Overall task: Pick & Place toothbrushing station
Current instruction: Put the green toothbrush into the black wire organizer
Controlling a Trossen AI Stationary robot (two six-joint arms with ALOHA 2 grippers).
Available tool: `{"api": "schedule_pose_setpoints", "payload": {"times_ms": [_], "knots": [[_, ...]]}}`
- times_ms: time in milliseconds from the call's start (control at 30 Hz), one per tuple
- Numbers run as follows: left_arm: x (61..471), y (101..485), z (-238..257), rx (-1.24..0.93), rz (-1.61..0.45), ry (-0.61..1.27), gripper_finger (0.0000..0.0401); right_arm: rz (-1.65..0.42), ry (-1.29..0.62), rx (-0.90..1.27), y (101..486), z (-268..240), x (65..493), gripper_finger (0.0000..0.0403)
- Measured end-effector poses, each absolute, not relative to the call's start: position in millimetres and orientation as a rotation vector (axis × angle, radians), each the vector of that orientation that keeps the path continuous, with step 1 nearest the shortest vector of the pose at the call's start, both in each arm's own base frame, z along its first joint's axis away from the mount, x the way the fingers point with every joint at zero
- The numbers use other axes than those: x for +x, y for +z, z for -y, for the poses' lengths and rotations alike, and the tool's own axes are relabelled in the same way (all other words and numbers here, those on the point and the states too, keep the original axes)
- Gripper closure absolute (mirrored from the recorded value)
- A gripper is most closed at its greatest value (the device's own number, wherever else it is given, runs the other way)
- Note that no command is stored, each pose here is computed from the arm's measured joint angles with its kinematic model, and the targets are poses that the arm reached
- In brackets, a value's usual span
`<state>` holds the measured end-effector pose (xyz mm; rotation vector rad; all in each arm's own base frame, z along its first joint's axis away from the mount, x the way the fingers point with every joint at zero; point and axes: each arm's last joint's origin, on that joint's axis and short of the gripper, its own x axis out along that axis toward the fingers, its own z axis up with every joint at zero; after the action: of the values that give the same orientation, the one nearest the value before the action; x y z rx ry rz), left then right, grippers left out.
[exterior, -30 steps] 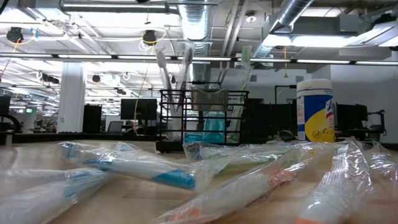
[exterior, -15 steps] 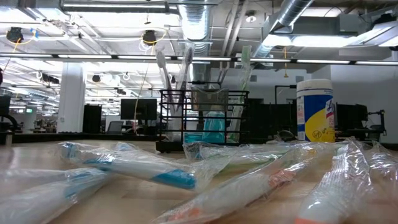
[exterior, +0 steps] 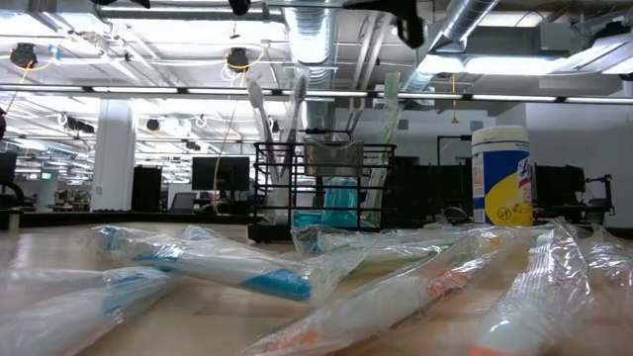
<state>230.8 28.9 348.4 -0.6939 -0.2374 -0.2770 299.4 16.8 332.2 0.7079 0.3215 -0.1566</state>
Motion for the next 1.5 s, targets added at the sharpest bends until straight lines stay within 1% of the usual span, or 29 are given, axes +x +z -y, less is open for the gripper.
{"api": "schedule_pose_setpoints", "payload": {"times_ms": [133, 233, 400, 567, 967, 1167, 1233, 1300, 1367, 1400, 1500], "knots": [[230, 349, -28, -0.688, 0.23, -0.303, 0.0284, -0.519, -0.105, 0.794, 321, -44, 288, 0.0272], [229, 349, -28, -0.668, 0.232, -0.303, 0.0284, -0.698, -0.105, 0.826, 308, -70, 274, 0.0258], [229, 349, -28, -0.632, 0.234, -0.294, 0.0284, -1.032, -0.233, 0.823, 284, -103, 242, 0.0235], [229, 349, -32, -0.599, 0.24, -0.274, 0.0284, -1.172, -0.361, 0.791, 266, -114, 220, 0.0222], [228, 348, -41, -0.605, 0.246, -0.228, 0.0284, -1.2, -0.393, 0.753, 232, -111, 217, 0.0222], [228, 348, -41, -0.617, 0.24, -0.228, 0.0284, -1.221, -0.276, 0.638, 217, -120, 210, 0.0221], [229, 347, -42, -0.62, 0.239, -0.22, 0.0284, -1.209, -0.258, 0.636, 209, -120, 209, 0.0222], [230, 346, -42, -0.625, 0.237, -0.205, 0.0284, -1.182, -0.259, 0.681, 200, -120, 209, 0.0224], [231, 345, -43, -0.635, 0.231, -0.2, 0.0284, -1.116, -0.29, 0.79, 193, -120, 212, 0.0225], [231, 345, -43, -0.639, 0.235, -0.191, 0.0284, -1.069, -0.341, 0.873, 190, -120, 213, 0.0226], [231, 343, -43, -0.662, 0.229, -0.167, 0.0284, -0.911, -0.577, 1.17, 183, -119, 211, 0.0227]]}}
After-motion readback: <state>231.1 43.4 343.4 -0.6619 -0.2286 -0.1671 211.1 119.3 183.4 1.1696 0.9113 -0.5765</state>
